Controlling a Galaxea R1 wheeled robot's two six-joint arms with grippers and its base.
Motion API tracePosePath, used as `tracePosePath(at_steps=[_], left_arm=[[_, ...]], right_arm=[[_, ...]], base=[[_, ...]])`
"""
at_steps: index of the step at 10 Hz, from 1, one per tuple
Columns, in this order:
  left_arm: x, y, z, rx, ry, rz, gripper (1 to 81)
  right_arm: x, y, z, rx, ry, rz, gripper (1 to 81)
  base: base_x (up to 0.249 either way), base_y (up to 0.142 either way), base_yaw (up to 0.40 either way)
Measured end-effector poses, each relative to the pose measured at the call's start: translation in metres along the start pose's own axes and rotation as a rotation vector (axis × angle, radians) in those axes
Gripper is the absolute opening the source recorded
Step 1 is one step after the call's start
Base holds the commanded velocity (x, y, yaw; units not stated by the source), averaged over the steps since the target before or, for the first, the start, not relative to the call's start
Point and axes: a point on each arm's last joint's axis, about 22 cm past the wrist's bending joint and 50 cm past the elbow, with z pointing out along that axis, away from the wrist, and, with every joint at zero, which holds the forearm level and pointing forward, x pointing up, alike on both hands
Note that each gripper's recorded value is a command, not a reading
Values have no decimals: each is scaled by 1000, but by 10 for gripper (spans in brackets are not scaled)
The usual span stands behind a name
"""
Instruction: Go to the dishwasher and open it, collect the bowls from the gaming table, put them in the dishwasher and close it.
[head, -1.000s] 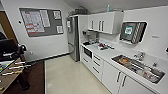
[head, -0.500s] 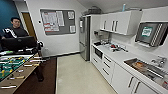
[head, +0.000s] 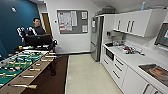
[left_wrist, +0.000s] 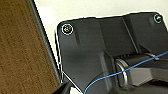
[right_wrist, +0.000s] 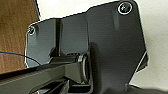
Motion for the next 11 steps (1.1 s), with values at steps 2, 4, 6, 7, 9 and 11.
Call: tracePosePath(at_steps=[2,4,6,7,9,11], left_arm=[[0,0,0,0,1,0,811],[1,0,0,0,1,0,811],[0,0,0,0,1,0,811],[1,0,0,0,1,0,811],[1,0,0,0,1,0,811],[0,0,0,0,0,0,811]], right_arm=[[0,0,0,0,-1,0,811],[0,0,0,0,-1,0,811],[0,0,0,0,0,0,811],[0,0,0,0,-1,0,811],[0,0,0,0,-1,0,811],[0,0,0,0,-1,0,811]], base=[[0,0,342],[0,0,342],[0,0,342],[0,0,342],[0,0,342],[0,0,342]])
